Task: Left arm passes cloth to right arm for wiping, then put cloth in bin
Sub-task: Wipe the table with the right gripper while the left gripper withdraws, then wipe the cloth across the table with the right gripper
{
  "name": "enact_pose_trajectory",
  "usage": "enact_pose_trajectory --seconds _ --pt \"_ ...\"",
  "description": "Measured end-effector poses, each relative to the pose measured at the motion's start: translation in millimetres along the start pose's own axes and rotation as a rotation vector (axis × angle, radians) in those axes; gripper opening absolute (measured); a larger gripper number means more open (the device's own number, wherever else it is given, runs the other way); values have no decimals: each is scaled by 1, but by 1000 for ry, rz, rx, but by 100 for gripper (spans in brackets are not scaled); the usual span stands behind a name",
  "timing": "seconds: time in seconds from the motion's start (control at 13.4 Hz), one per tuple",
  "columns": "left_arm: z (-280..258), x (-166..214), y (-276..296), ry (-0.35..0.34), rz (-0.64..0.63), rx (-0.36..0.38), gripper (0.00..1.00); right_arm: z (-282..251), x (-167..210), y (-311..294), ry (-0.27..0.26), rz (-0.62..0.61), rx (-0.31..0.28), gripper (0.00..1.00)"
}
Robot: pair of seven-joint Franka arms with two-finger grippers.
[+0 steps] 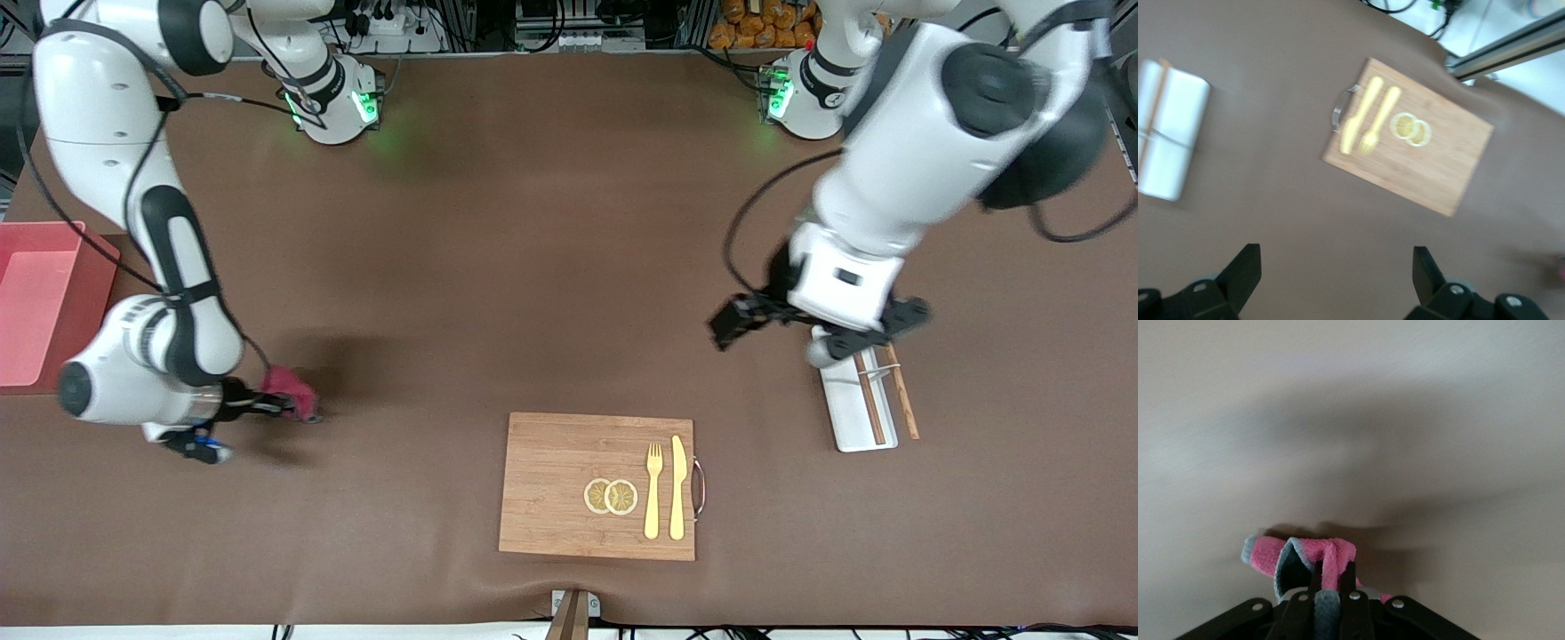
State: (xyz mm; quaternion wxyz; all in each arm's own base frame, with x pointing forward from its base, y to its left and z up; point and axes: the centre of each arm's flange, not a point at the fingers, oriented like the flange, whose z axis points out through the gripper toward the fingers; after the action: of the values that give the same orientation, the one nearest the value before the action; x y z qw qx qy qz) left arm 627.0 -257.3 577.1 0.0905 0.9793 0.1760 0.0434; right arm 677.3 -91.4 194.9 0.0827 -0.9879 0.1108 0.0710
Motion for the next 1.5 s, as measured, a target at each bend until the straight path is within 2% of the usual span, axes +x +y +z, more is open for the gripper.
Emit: enact_pose_trajectory --seconds 0.3,0.45,0.52,0.6,0.75,0.97,1.05,1.2,1.5 --pt "-17 34 -65 -46 110 62 100 -59 22 83 72 -208 -193 11" --pt "-26 44 -92 -72 149 85 100 -95 33 97 96 -336 -347 11" --pt "-30 47 -103 -82 159 92 100 -106 36 95 101 -370 -401 11" --pt "-33 50 -111 -90 164 99 100 -109 38 91 106 -385 -419 11" --pt "-37 51 -121 -102 159 108 100 -94 39 84 122 -377 -416 11" --pt "-39 50 -124 -108 155 112 100 -36 29 50 133 -283 -381 11" --pt "-40 50 -124 -107 156 112 100 -21 24 27 113 -240 -356 11" --pt "-44 52 -130 -107 173 112 100 -1 10 -34 43 -153 -257 11" --pt "-60 50 -150 -130 175 131 100 25 -20 -146 -3 7 -123 11"
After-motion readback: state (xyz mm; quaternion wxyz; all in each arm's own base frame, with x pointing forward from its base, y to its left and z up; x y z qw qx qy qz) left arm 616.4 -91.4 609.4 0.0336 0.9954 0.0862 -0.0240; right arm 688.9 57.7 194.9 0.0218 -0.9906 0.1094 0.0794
